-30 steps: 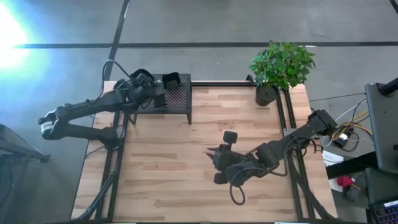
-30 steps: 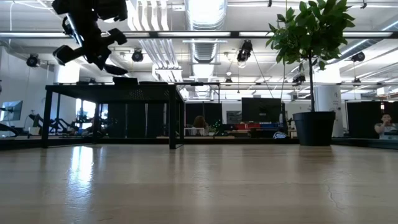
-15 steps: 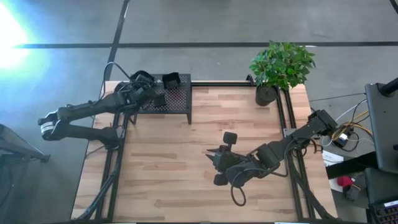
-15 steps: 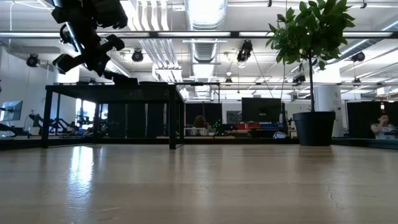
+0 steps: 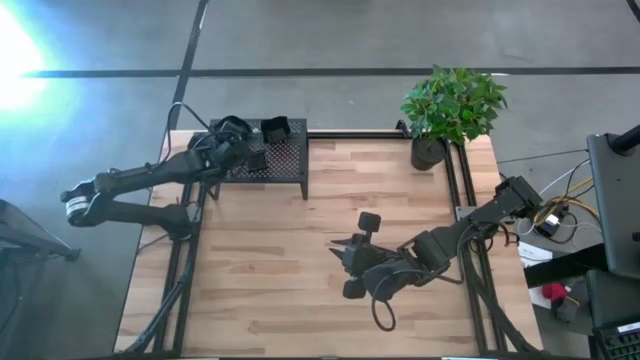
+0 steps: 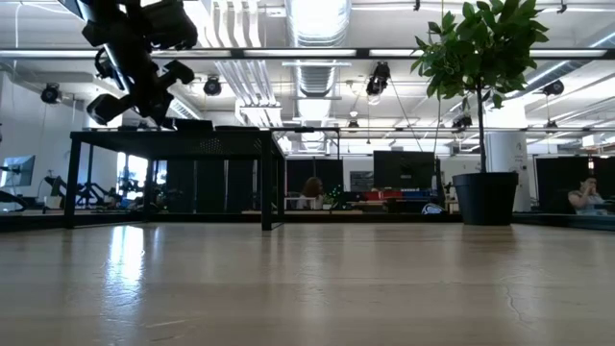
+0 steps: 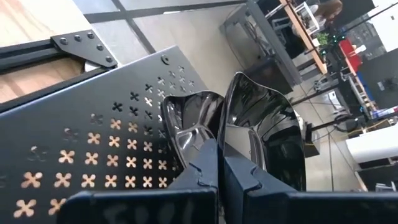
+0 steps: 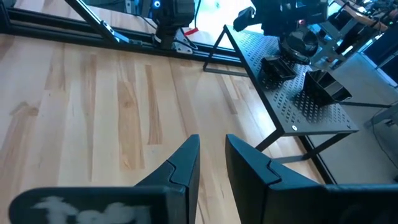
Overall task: Pick & Place Mini shaped plates
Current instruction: Stack the leaf shaped plate on top of the stacked leaf shaped plate on the shelf
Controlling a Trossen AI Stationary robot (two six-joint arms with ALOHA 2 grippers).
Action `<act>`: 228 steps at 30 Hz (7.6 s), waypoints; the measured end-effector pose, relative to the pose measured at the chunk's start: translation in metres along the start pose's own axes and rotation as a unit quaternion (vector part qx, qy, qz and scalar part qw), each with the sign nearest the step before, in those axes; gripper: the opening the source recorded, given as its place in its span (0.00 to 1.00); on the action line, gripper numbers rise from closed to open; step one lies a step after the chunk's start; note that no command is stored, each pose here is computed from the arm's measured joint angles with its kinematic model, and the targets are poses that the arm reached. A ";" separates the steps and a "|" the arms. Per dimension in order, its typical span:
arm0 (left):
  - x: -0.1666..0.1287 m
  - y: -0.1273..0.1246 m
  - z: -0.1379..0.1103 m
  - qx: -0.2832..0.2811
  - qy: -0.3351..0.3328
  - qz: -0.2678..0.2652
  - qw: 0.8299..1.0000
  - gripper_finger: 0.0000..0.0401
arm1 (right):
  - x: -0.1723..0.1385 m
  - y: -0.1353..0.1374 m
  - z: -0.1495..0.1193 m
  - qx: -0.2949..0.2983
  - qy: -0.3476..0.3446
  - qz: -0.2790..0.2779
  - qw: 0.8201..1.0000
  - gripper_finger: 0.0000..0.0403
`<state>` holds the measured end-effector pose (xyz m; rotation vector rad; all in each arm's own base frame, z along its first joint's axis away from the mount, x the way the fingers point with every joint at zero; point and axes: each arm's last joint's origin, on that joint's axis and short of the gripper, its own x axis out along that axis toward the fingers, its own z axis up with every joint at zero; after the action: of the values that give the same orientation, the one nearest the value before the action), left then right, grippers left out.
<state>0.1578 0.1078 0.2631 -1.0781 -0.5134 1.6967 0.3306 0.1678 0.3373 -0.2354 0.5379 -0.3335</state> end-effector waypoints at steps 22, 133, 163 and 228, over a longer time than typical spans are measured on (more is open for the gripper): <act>0.003 -0.005 0.000 -0.011 0.016 -0.008 1.000 0.02 | -0.005 0.005 0.001 0.005 -0.011 0.009 1.000 0.18; 0.013 0.000 0.001 0.030 -0.042 0.017 0.999 0.15 | -0.008 0.009 0.005 0.016 -0.029 0.018 0.999 0.18; 0.000 -0.022 0.017 0.341 -0.023 -0.005 0.940 0.15 | -0.008 0.008 0.005 0.010 -0.029 0.017 0.999 0.18; 0.027 -0.068 -0.001 0.561 0.158 -0.007 0.812 0.15 | -0.007 0.008 0.005 0.006 -0.028 0.015 0.999 0.18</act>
<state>0.1921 0.1585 0.3025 -0.4190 0.6658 1.3728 0.3298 0.1778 0.3424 -0.2234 0.4827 -0.3003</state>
